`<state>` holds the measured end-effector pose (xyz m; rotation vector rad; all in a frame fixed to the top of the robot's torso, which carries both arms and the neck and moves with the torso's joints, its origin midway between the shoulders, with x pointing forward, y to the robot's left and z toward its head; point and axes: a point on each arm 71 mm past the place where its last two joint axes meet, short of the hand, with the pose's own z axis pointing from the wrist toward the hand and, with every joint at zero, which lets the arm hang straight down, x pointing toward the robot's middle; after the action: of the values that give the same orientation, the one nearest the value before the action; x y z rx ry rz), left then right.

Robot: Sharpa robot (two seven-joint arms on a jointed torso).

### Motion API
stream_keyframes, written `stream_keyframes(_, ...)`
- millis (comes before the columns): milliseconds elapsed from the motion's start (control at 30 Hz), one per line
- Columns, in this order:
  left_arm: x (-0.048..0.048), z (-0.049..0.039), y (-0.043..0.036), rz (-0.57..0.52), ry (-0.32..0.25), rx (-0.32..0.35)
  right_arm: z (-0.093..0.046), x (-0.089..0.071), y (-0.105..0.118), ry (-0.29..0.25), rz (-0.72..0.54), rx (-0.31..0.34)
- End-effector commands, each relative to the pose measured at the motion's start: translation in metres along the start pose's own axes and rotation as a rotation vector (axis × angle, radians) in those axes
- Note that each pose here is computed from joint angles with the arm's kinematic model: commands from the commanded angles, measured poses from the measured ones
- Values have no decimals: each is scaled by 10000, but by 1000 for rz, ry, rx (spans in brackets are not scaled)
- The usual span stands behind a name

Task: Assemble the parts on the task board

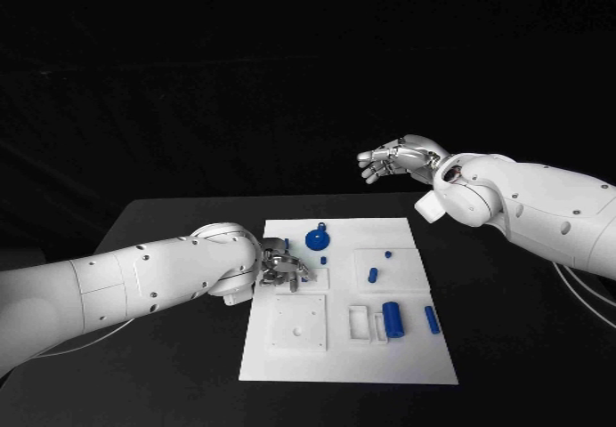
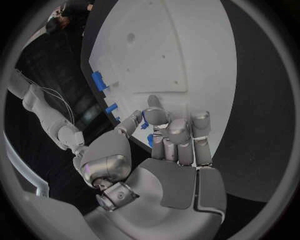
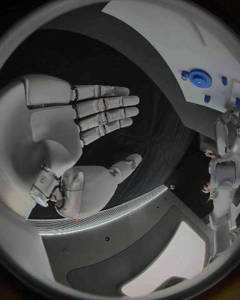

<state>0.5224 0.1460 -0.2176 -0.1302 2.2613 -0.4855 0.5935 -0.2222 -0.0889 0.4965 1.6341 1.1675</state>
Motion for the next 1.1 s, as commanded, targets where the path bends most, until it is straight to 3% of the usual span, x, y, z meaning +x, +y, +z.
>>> stream_keyframes(33,10,1,17,-5,-2,-12,-2,8,-3,12,6,-2)
stream_keyframes(267,-32,-11,66,-20,-26,-12,-8,0,-13,11,6,0)
stream_keyframes(600,-51,-45,66,-65,-44,10,-15,-6,-27,9,6,3)
stream_keyframes(800,-144,-101,29,-130,-51,38,-20,-14,-34,6,6,4)
stream_keyframes(933,-230,-154,16,-194,-26,51,-26,-26,-40,1,5,5)
stream_keyframes(1100,-386,-215,61,-205,-65,47,-30,-35,-45,-1,5,6)
